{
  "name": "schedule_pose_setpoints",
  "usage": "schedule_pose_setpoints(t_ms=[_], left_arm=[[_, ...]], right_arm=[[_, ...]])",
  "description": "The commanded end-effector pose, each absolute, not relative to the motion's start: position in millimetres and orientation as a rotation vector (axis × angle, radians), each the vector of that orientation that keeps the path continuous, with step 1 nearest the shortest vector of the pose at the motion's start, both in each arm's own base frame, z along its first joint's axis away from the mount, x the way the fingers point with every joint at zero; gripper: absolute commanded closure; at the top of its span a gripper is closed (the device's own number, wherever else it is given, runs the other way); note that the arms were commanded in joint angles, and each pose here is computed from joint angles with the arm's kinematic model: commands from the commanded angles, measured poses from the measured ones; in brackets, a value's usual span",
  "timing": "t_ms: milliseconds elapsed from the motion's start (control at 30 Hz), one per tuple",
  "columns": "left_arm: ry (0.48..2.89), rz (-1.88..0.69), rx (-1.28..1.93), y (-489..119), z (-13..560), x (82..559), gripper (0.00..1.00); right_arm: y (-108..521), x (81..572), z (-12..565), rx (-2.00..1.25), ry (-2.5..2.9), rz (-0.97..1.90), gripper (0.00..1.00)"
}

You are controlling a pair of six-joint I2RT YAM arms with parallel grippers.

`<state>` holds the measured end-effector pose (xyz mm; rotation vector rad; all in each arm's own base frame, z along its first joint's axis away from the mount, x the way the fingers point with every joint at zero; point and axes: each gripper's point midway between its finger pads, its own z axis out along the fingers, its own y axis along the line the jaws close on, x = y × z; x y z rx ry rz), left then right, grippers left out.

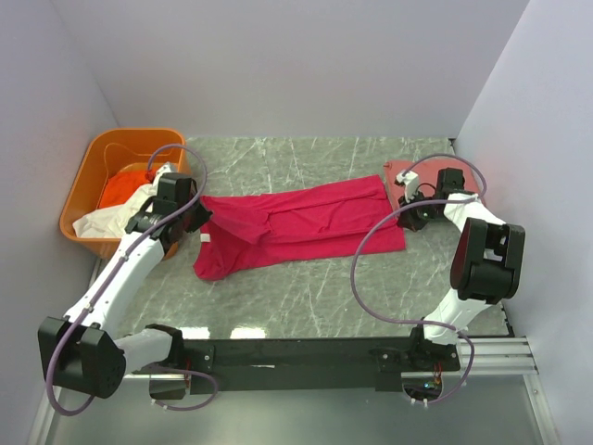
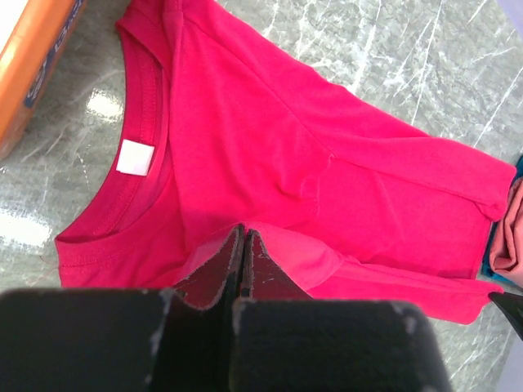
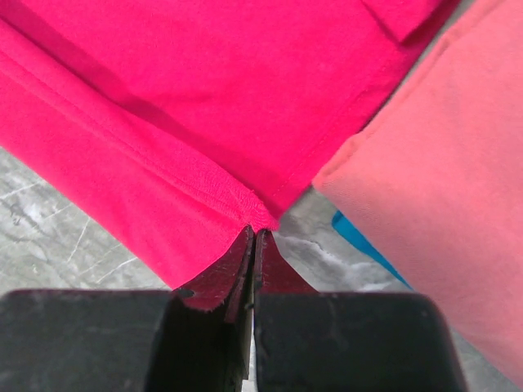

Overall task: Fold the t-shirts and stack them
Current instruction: Fold the tshirt

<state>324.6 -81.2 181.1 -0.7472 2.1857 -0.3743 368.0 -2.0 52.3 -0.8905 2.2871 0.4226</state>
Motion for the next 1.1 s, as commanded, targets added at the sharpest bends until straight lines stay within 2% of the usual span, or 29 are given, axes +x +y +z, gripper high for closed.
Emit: schedule_pose_setpoints(t_ms=[0,1067], left_arm=[[2.126,-0.407,-0.696,-82.3,202.2,338.5,1.00],[2.150,-0.368,-0.707,-74.2,193.0,361.6,1.00]], right_arm=[[-7.5,388.5,63.8,-0.864,2.258,0.366,1.00],[4.7,421.5,63.8,-0.798,2.296,0.288,1.00]])
